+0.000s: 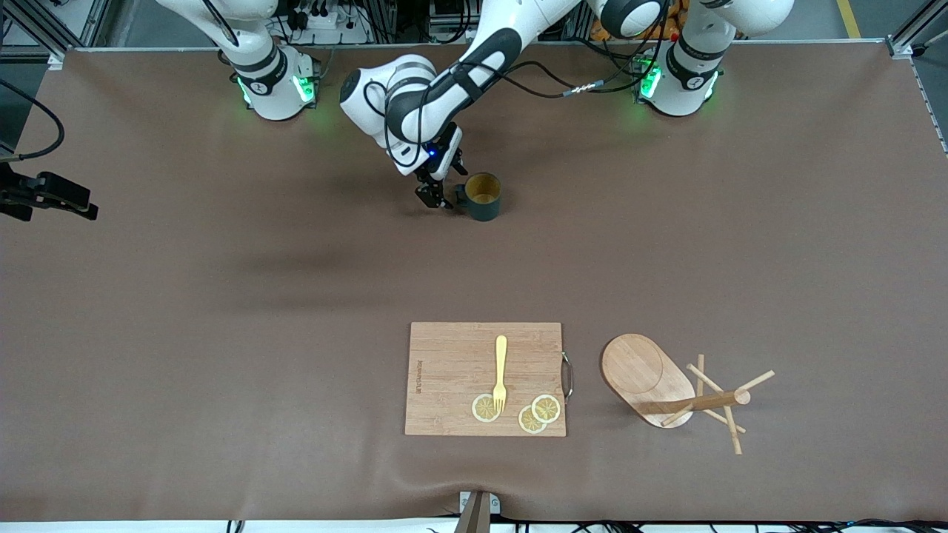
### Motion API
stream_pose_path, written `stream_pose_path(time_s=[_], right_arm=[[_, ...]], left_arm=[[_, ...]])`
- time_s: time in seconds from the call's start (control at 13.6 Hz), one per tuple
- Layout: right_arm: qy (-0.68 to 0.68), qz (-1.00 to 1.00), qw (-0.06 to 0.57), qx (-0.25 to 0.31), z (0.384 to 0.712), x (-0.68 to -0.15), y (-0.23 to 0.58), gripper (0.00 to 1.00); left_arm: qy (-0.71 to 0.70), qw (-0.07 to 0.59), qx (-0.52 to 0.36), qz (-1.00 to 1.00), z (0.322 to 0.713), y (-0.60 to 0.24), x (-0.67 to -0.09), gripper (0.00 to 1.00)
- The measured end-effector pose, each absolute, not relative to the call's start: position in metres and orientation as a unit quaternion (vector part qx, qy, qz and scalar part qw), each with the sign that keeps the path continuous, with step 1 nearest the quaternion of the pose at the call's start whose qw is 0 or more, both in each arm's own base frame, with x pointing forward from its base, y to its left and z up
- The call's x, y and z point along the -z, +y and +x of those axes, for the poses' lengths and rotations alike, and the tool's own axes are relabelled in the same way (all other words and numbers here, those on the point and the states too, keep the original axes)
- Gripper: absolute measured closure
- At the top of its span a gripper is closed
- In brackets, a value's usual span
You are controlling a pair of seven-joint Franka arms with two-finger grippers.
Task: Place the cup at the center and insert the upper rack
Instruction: 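Lower the left gripper and grasp the mug's handle, then lift the mug by its handle with the left gripper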
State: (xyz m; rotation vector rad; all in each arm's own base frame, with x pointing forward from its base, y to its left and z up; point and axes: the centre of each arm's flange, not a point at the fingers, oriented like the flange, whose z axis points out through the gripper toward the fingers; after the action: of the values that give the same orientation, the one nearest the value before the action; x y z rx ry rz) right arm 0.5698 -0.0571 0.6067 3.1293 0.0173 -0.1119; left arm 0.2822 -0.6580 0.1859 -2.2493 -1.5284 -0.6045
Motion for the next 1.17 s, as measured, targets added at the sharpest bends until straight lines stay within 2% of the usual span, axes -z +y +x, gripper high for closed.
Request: stream_pose_path(time_s=[0.07,0.37,0.44,0.73,0.88,0.95,1.1,1.17], right_arm=[[0.006,0.999,0.005,0.036,0.570,-0.607,-0.057,0.00],[0.006,0.999,0.005,0.036,0.570,-0.607,-0.057,0.00],[0.006,0.999,0.005,0.036,0.570,-0.607,-0.057,0.00],[0.005,0.999,0.005,0.035,0.570,-0.607,-0.058,0.00],[0.005,0.999,0.006,0.034,0.570,-0.607,-0.058,0.00],[0.005,0.999,0.006,0.034,0.570,-0.608,-0.058,0.00],[0.004,0.999,0.006,0.033,0.570,-0.608,-0.059,0.00],[0.004,0.999,0.006,0.033,0.570,-0.609,-0.059,0.00]], left_arm=[[-0.540,0.180,0.214,-0.794,0.282,-0.657,-0.181,0.00],[-0.543,0.190,0.207,-0.791,0.283,-0.654,-0.170,0.41],[-0.545,0.191,0.204,-0.791,0.283,-0.653,-0.170,0.47],[-0.550,0.194,0.196,-0.788,0.286,-0.653,-0.171,0.47],[-0.552,0.193,0.194,-0.788,0.286,-0.653,-0.172,0.55],[-0.552,0.192,0.193,-0.788,0.286,-0.654,-0.173,0.55],[-0.551,0.191,0.191,-0.789,0.285,-0.655,-0.174,0.74],[-0.552,0.190,0.190,-0.789,0.286,-0.655,-0.175,0.79]])
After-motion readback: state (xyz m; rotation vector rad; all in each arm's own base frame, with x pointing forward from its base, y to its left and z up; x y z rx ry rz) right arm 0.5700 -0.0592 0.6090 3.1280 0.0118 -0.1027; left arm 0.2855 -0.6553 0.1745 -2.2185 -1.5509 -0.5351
